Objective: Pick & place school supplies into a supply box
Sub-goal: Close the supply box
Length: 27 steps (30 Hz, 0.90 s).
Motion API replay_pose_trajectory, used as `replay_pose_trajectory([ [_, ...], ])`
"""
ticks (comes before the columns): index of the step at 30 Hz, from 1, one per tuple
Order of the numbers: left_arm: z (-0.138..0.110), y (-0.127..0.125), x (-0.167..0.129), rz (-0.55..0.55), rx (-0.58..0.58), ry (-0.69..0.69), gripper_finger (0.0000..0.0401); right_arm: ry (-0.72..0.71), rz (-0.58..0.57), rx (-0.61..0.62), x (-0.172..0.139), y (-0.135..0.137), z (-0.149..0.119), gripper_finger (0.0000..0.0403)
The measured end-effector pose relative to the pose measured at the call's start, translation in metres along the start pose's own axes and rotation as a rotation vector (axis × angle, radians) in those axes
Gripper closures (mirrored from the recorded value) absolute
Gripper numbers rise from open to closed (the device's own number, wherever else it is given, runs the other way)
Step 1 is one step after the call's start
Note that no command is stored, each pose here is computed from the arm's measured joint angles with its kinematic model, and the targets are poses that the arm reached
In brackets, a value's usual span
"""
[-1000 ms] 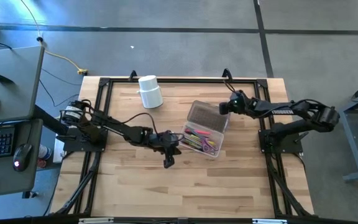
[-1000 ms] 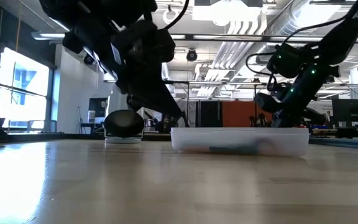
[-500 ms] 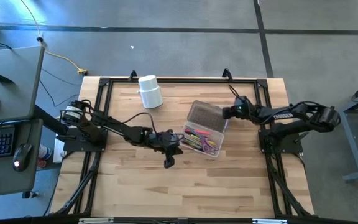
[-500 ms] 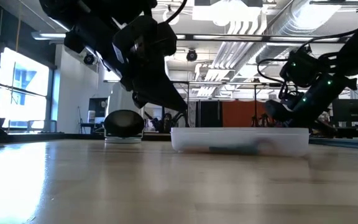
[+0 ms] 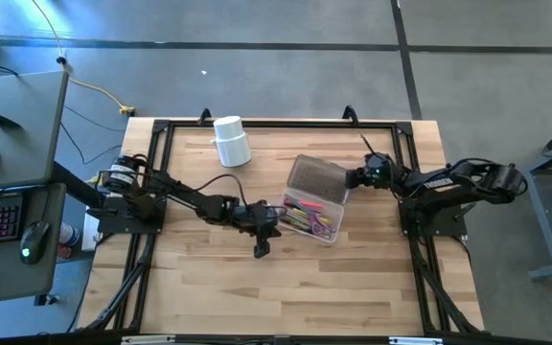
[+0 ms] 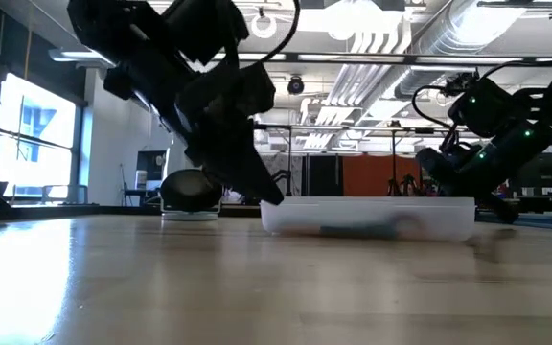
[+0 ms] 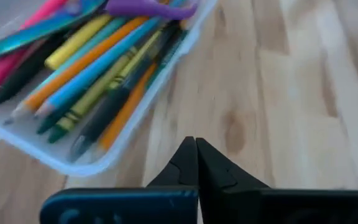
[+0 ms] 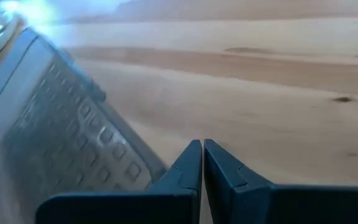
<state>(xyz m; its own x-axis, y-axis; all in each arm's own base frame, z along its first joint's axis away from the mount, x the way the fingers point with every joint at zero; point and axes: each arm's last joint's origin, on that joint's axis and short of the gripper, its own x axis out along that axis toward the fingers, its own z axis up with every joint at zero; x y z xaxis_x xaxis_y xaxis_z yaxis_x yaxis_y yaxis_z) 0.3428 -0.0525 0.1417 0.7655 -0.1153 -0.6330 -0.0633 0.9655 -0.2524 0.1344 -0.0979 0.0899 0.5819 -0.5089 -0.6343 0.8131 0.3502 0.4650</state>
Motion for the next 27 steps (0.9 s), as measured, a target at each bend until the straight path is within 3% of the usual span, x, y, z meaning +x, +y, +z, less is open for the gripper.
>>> replay_pose_trajectory([
  [5,-0.001,0.015,0.005,0.021,-0.015,0.024,0.0389,0.021,0.086,-0.043,-0.001,0.003,0.0,0.0403],
  [12,0.0,0.031,0.008,0.013,-0.074,0.04,0.0375,-0.065,0.143,-0.083,-0.001,0.009,0.007,0.0403],
  [21,-0.001,0.03,0.008,0.013,-0.07,0.047,0.0387,-0.027,0.384,-0.133,-0.005,0.021,0.011,0.0403],
  [27,-0.001,0.031,0.008,0.026,-0.071,0.046,0.0369,-0.018,0.505,-0.234,-0.009,0.035,0.005,0.0403],
])
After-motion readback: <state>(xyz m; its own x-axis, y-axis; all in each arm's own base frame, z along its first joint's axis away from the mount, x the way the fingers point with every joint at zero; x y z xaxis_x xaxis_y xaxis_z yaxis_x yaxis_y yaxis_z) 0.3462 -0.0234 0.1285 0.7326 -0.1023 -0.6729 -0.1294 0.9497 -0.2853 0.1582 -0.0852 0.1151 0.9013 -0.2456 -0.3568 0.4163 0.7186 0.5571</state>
